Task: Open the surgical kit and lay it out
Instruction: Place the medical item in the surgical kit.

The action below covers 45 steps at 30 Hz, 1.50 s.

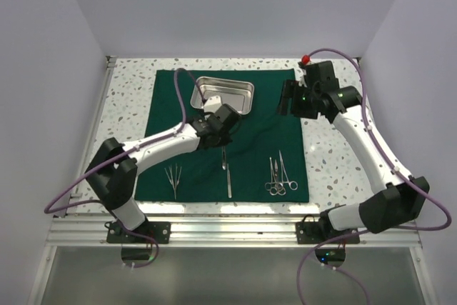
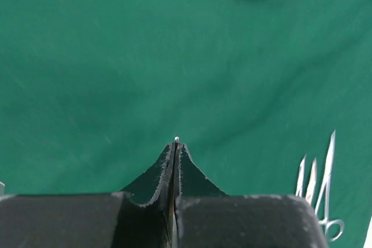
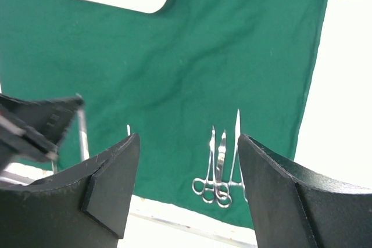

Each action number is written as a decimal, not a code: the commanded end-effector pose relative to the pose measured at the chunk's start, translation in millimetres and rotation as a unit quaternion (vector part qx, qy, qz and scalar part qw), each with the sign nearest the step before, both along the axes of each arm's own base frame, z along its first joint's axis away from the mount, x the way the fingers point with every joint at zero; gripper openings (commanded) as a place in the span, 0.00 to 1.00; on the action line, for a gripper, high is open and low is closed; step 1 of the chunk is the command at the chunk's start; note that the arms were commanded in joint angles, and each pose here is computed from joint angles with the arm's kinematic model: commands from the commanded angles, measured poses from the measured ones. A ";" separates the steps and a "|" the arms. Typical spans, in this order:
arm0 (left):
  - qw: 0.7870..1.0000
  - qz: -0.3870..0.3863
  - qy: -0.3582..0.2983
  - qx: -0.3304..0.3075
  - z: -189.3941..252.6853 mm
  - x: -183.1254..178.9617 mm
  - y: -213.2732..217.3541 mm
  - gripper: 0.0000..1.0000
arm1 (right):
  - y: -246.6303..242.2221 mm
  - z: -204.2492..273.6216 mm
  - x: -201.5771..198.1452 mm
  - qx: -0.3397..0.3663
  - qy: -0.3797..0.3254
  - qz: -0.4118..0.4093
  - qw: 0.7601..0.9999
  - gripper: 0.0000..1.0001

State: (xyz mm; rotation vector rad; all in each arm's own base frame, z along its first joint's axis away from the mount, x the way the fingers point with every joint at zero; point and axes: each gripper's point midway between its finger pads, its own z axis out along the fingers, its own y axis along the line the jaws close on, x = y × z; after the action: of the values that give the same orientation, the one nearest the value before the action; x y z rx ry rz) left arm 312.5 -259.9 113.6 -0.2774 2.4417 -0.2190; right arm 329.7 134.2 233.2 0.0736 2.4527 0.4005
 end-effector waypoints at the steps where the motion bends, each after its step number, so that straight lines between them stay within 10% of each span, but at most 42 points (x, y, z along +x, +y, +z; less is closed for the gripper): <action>1: 0.999 0.041 -0.004 -0.006 -15.6 -19.3 -13.7 0.00 | -1.9 -0.8 -12.9 0.009 -0.003 -0.003 1.000 0.72; 16: 0.999 0.017 0.031 0.035 -73.4 -68.8 -25.4 0.01 | -2.6 -11.1 -36.1 -0.010 0.005 0.013 1.000 0.72; 22: 0.999 -0.010 0.004 0.041 -39.4 -57.3 -35.5 0.54 | -4.8 -10.9 -33.6 -0.018 0.001 0.009 1.000 0.73; 34: 0.985 -0.058 -0.158 0.038 107.6 135.6 -55.8 0.61 | -9.7 -4.0 -30.1 -0.031 0.007 -0.001 0.999 0.73; 45: 0.981 -0.119 -0.149 0.043 12.0 269.2 -52.5 0.60 | -33.9 8.1 -22.3 -0.098 0.016 -0.035 0.994 0.73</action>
State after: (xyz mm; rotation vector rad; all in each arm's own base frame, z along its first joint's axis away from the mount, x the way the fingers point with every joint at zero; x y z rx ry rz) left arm 571.9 -294.4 108.0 -0.0613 2.2423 -0.1498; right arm 306.8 111.9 238.0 0.0768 2.4871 0.2177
